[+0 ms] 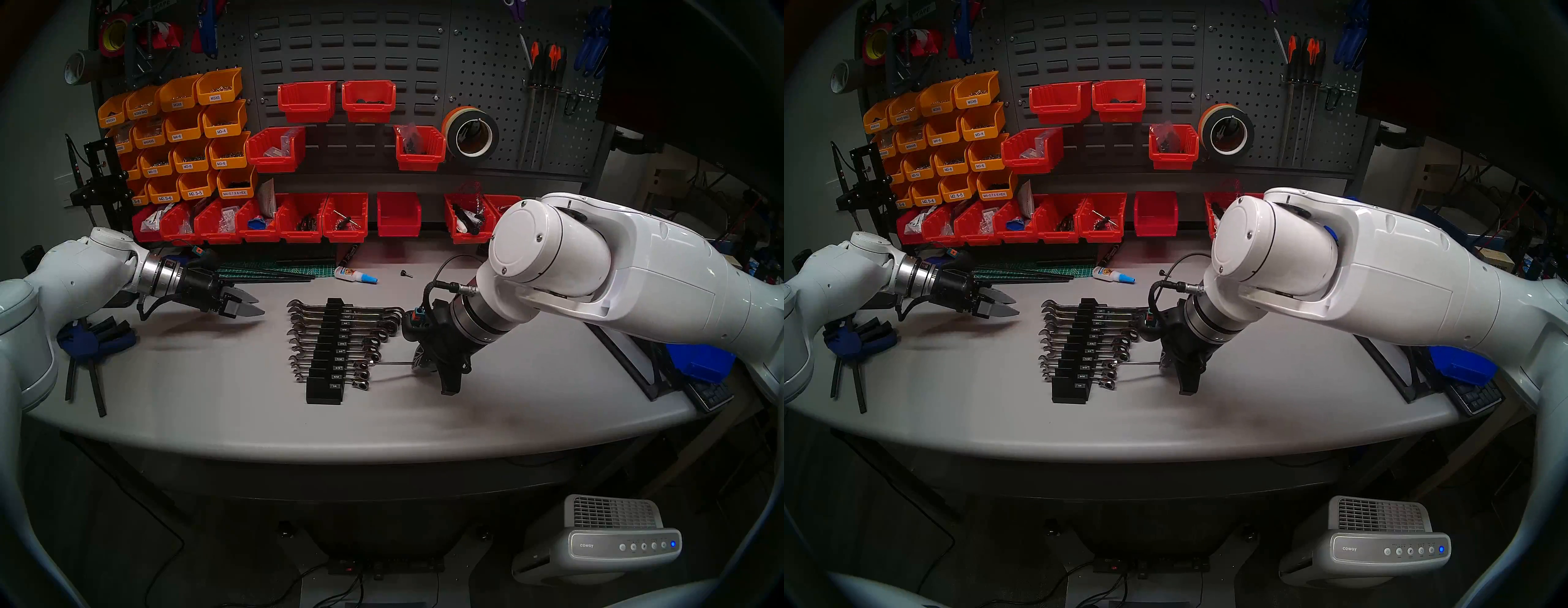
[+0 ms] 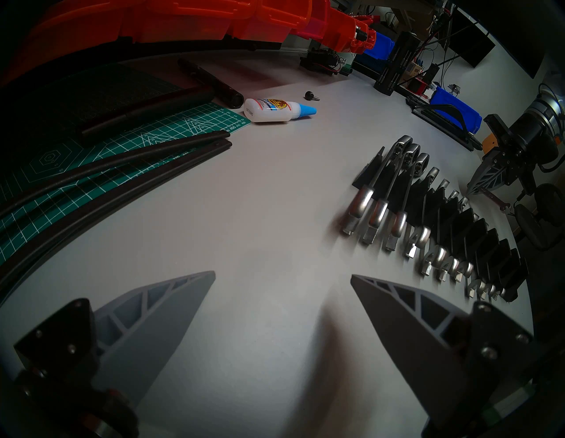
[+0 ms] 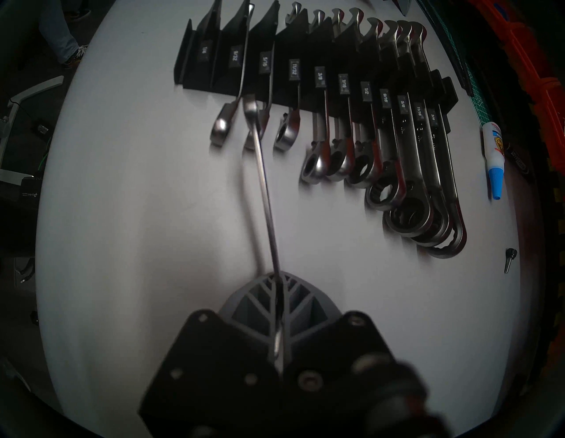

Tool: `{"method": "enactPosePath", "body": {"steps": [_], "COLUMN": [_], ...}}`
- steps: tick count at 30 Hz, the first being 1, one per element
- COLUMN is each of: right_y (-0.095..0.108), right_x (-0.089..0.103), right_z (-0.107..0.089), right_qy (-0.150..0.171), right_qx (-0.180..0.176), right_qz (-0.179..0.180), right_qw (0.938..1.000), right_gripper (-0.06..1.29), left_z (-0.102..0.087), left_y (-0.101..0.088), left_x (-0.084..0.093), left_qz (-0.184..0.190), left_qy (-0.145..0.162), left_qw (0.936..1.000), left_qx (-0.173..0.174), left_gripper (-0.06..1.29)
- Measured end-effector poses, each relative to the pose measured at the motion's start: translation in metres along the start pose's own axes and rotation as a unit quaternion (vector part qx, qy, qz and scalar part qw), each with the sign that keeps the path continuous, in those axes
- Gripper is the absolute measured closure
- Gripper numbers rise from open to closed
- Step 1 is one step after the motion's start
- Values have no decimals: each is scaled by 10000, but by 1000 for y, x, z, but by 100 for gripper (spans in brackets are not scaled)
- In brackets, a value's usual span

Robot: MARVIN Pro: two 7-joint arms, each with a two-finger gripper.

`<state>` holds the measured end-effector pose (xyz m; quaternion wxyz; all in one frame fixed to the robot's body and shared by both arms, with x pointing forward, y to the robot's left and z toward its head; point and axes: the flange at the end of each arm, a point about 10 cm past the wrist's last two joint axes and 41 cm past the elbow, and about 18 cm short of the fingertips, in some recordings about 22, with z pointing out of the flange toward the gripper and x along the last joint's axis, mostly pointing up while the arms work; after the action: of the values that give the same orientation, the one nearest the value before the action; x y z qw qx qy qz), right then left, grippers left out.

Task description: Put the wrenches on the table into the correct slot in the case

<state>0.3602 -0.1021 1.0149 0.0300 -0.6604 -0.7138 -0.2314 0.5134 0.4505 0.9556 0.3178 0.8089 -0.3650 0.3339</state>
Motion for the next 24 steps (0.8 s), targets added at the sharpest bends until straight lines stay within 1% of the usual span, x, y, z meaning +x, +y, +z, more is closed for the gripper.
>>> {"method": "enactPosePath", "body": {"steps": [24], "right_y": [1], "right_x": [-9], "right_z": [5], "right_qy": [43], "right_qx": [-180], "right_qz": [139], "right_qw": [9997], "right_gripper": [126], "left_z": [0], "left_y": [0], "left_x": [0], "left_qz": [0], "left_qy": [0], "left_qw": [10000], "left_qx": [0], "left_gripper": [0]}}
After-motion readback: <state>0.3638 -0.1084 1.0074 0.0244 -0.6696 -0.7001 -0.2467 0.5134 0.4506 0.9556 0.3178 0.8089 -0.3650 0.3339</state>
